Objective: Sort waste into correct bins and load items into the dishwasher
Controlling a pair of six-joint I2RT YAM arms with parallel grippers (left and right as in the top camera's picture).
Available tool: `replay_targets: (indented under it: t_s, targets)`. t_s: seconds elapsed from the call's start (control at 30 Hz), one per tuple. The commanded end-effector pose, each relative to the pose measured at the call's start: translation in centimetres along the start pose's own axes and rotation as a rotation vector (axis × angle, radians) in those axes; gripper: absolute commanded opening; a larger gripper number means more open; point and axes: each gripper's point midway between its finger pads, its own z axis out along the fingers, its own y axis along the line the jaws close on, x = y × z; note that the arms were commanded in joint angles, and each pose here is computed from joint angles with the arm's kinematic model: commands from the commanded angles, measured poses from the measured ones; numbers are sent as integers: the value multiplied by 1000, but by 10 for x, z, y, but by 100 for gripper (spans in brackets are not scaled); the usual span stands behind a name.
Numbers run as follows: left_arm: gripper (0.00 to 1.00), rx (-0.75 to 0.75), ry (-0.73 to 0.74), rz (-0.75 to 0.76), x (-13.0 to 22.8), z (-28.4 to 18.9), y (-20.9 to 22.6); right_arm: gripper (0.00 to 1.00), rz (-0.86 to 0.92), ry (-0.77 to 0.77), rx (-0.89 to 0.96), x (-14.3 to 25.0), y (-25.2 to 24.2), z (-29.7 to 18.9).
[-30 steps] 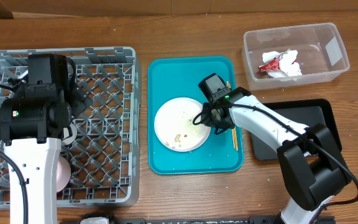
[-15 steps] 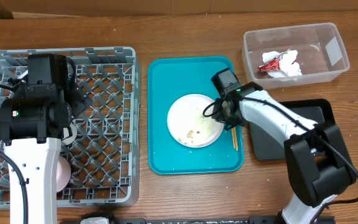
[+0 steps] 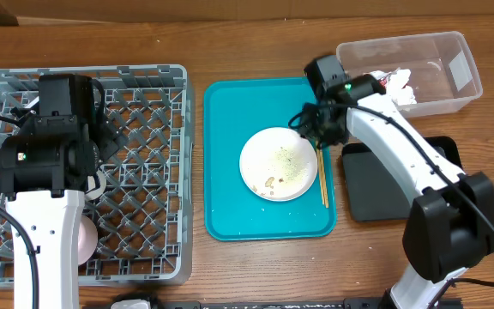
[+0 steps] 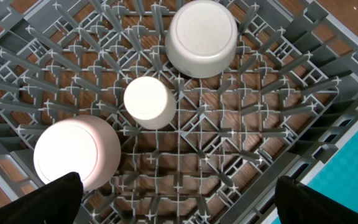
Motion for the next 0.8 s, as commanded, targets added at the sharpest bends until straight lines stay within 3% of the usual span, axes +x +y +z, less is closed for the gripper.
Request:
replay_targets:
  t_s: [0.0, 0.07, 0.1, 0.3, 0.37, 0.43, 0.57, 0.67, 0.77]
  targets:
    - [100, 1, 5, -15, 1, 2, -1, 49, -128, 79, -212, 22, 57, -13]
    - [100, 2, 6, -14, 1, 2, -1, 88, -156, 91, -252, 33, 76, -12]
    - [100, 2, 6, -14, 1, 2, -1, 98, -168, 87, -260, 37, 84, -11]
    - [100, 2, 5, -14, 1, 2, -1, 100, -191, 46, -369, 61, 148, -14]
    - [100, 2, 5, -14, 1, 2, -1, 94, -227, 5, -395, 63, 165, -16]
    - [100, 2, 6, -14, 1, 2, -1, 79, -227, -57, -382, 56, 171, -16]
    - [100, 2, 5, -14, 1, 2, -1, 65, 57, -169, -259, 33, 152, -11]
    - [100, 2, 5, -14, 1, 2, -1, 48, 238, -246, -205, 17, 139, -7]
    - [100, 2, 5, -14, 1, 2, -1, 46, 374, -304, -167, 5, 129, 4]
